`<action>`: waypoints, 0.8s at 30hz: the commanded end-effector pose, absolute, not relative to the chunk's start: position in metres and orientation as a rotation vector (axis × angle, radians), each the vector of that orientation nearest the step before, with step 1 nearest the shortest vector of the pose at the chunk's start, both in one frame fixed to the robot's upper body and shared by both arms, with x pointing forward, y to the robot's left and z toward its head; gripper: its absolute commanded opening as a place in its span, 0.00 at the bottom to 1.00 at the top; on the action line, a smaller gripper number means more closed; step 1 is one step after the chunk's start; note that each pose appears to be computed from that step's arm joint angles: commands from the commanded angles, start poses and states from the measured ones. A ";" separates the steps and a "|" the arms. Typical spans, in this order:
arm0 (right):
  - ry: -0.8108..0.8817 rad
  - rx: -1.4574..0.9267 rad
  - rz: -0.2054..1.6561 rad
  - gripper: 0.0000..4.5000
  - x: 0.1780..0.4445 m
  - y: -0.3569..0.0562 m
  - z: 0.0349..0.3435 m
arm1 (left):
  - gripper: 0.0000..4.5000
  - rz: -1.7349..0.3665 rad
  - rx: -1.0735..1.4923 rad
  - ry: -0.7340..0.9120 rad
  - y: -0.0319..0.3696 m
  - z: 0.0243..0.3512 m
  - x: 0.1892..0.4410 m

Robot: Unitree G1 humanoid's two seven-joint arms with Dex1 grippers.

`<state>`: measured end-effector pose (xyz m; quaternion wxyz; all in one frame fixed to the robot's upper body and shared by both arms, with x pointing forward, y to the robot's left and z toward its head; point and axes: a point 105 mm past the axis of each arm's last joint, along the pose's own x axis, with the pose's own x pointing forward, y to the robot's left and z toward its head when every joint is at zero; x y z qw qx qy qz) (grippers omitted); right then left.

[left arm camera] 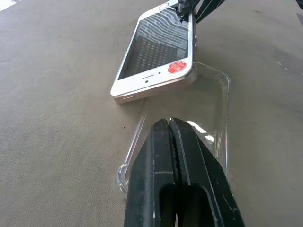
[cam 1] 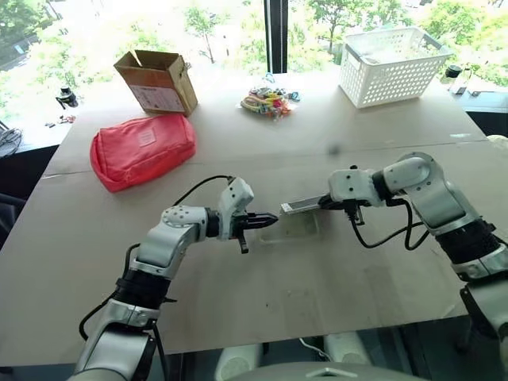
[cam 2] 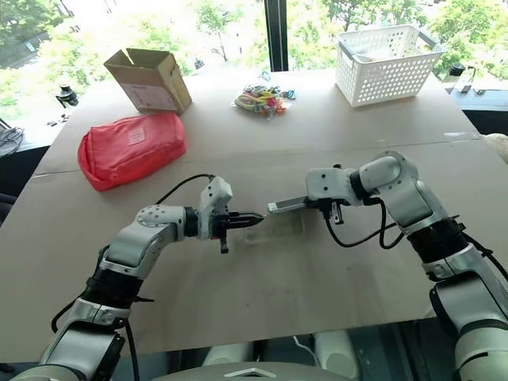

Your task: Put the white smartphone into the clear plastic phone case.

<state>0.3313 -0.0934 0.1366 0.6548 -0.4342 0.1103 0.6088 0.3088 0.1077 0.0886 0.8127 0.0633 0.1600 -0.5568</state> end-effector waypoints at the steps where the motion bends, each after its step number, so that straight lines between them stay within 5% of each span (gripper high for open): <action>1: 0.211 -0.965 1.362 0.01 0.334 -0.092 0.149 | 0.00 -1.195 0.174 0.291 0.105 0.098 0.309; 24: -0.108 -1.034 1.217 0.01 0.297 -0.097 0.198 | 0.00 -1.186 0.183 0.285 0.104 0.102 0.313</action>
